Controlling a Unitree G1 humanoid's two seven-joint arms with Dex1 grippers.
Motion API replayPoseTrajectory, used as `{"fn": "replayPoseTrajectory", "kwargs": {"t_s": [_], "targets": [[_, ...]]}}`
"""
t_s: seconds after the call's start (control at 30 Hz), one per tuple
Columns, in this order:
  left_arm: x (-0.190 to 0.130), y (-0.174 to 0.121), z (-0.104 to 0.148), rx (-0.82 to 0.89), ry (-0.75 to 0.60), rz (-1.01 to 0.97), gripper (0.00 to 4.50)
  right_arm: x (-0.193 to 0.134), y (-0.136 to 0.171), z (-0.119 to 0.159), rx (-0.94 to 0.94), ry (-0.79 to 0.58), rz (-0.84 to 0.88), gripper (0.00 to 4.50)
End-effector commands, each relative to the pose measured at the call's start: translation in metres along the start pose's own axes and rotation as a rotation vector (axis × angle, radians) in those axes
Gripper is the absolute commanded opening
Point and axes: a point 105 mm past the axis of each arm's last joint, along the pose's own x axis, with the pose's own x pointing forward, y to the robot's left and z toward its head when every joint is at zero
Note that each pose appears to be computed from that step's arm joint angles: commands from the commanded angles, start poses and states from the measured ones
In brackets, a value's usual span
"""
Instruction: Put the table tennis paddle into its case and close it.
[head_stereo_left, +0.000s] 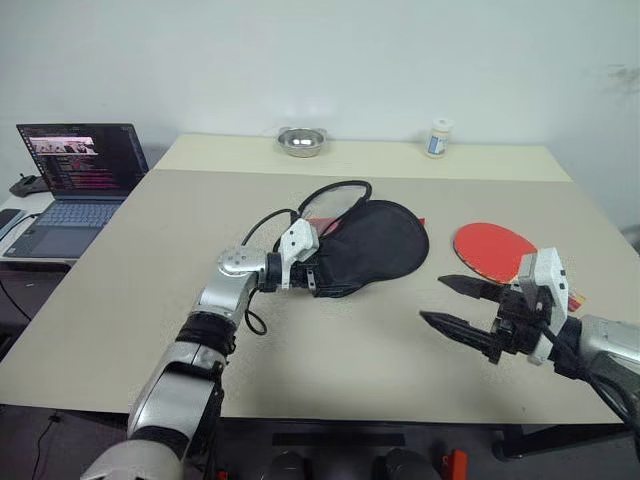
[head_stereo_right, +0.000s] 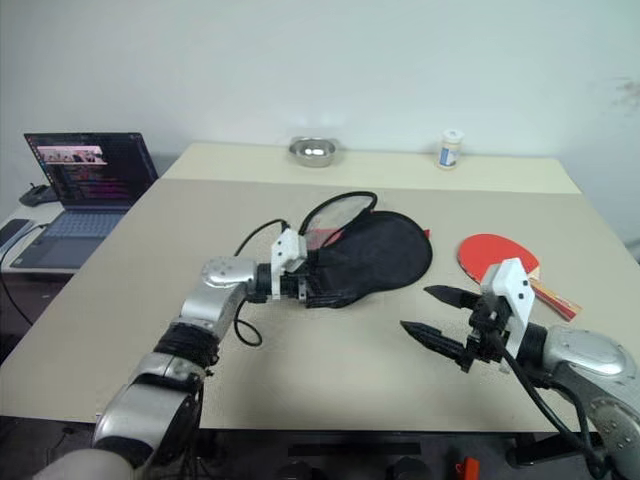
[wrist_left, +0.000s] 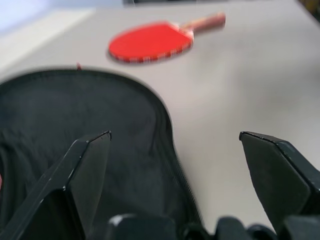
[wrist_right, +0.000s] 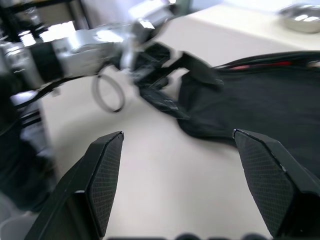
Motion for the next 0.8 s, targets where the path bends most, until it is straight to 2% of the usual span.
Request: {"fn": "replayPoseTrajectory", "kwargs": {"t_s": [0.03,0.2,0.57,0.67,0.8], "targets": [[0.007,0.0,0.001,0.049,0.027,-0.053,4.5,0.0,0.012,0.013,-0.038,-0.025,0.02,3.83],[0.01,-0.002,-0.012,0.071,0.1,-0.101,4.5,0.003,0.008,0.015,-0.041,-0.041,-0.033,3.83],[-0.009,-0.006,-0.043,0.114,0.245,-0.131,4.5,0.003,0.004,0.008,-0.029,-0.049,-0.084,3.83],[-0.01,-0.007,-0.045,0.105,0.243,-0.128,3.92,0.003,0.002,0.007,-0.03,-0.052,-0.094,3.86],[-0.011,-0.008,-0.046,0.089,0.239,-0.132,2.56,0.001,-0.002,0.007,-0.035,-0.055,-0.112,3.86]]}}
